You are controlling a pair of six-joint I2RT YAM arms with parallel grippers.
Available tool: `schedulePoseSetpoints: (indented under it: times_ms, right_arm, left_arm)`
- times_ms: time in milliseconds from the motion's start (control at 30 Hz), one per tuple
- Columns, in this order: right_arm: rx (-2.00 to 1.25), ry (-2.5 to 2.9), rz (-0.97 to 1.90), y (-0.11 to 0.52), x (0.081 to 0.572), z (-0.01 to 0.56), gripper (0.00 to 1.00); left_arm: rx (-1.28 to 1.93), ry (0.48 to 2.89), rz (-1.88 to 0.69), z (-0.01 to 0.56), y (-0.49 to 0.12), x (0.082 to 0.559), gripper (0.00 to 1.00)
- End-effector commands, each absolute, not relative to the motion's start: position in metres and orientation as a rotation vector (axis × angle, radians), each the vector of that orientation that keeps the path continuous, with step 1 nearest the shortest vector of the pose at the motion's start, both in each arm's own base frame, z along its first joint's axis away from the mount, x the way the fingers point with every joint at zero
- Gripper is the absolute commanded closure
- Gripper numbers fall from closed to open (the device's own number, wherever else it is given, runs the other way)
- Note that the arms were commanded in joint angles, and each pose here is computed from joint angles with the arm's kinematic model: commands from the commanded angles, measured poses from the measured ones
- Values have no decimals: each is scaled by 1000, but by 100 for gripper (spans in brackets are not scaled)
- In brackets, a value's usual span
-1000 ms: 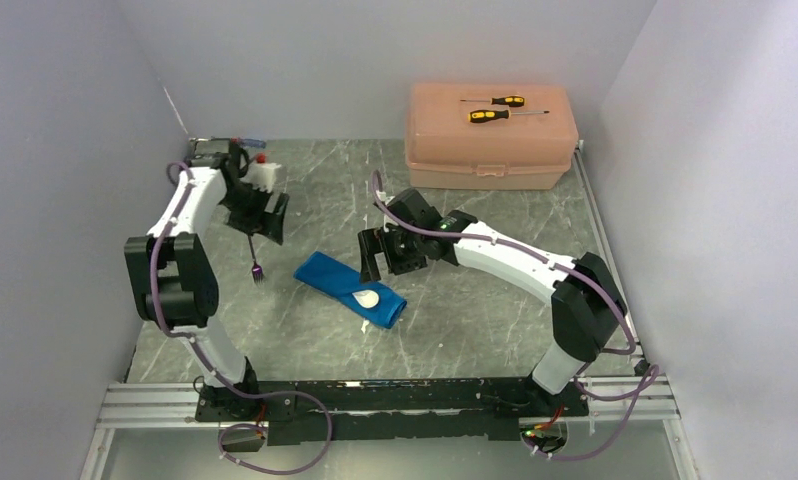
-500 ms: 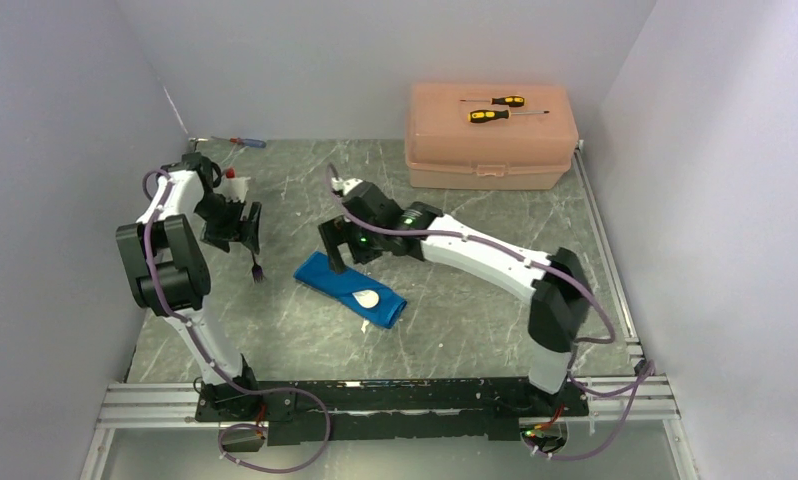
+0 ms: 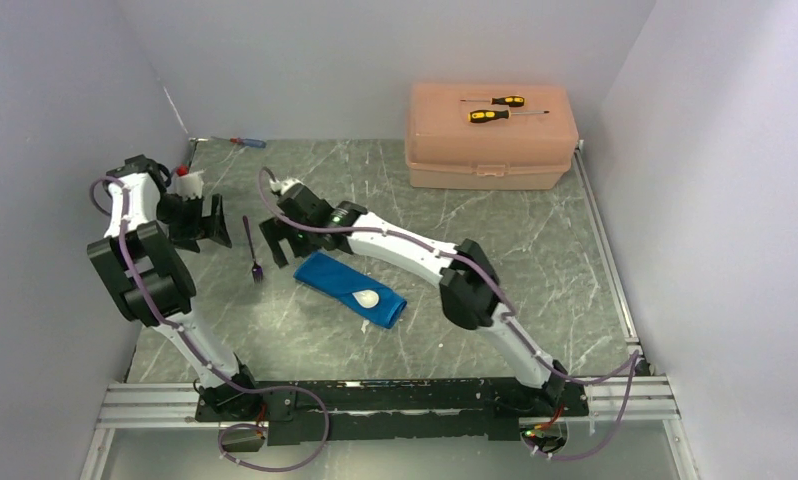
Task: Fold the napkin into a case and place the utensils inside
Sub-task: Pick up the fork from the corner of the board.
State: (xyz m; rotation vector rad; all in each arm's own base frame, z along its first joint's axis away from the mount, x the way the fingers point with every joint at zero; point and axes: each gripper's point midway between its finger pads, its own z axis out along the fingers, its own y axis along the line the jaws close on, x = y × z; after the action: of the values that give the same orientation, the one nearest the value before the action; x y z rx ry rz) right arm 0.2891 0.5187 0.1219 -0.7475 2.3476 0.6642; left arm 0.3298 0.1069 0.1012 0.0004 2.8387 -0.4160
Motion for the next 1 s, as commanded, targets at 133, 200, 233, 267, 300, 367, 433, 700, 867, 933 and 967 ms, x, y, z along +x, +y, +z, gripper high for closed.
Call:
schedulePoseSetpoints:
  times_ms: [133, 200, 233, 267, 300, 367, 433, 700, 867, 933, 967]
  right_arm:
    - [-842, 2220, 680, 577, 290, 114, 0]
    - [-870, 2205, 710, 582, 286, 105, 0]
    - [-884, 2194, 719, 585, 285, 101, 0]
    - [-894, 2186, 718, 587, 284, 96, 0]
    - [-902, 2175, 711, 588, 285, 93, 0]
    - [-902, 2169, 676, 588, 286, 88, 0]
    - [-900, 2165, 676, 585, 283, 88, 0]
    - [-838, 2047, 650, 548, 280, 142, 0]
    - [-812, 2009, 661, 527, 273, 160, 0]
    - [-824, 1992, 682, 525, 268, 169, 0]
    - [-832, 1979, 692, 525, 268, 174, 0]
  left_arm:
    - [-135, 2742, -504, 121, 134, 328, 6]
    - [-143, 2741, -502, 118, 137, 326, 6]
    - [-143, 2742, -487, 116, 139, 325, 6]
    - [-143, 2744, -477, 113, 140, 325, 6]
    - [-134, 2748, -476, 111, 140, 323, 7]
    - [-103, 2736, -511, 108, 133, 322, 9]
    - [-52, 2746, -484, 99, 129, 324, 12]
    - [48, 2813, -488, 68, 93, 359, 21]
    - [96, 2855, -423, 52, 63, 376, 17]
    - [123, 2878, -397, 47, 55, 378, 17]
    - [128, 2888, -379, 44, 55, 379, 17]
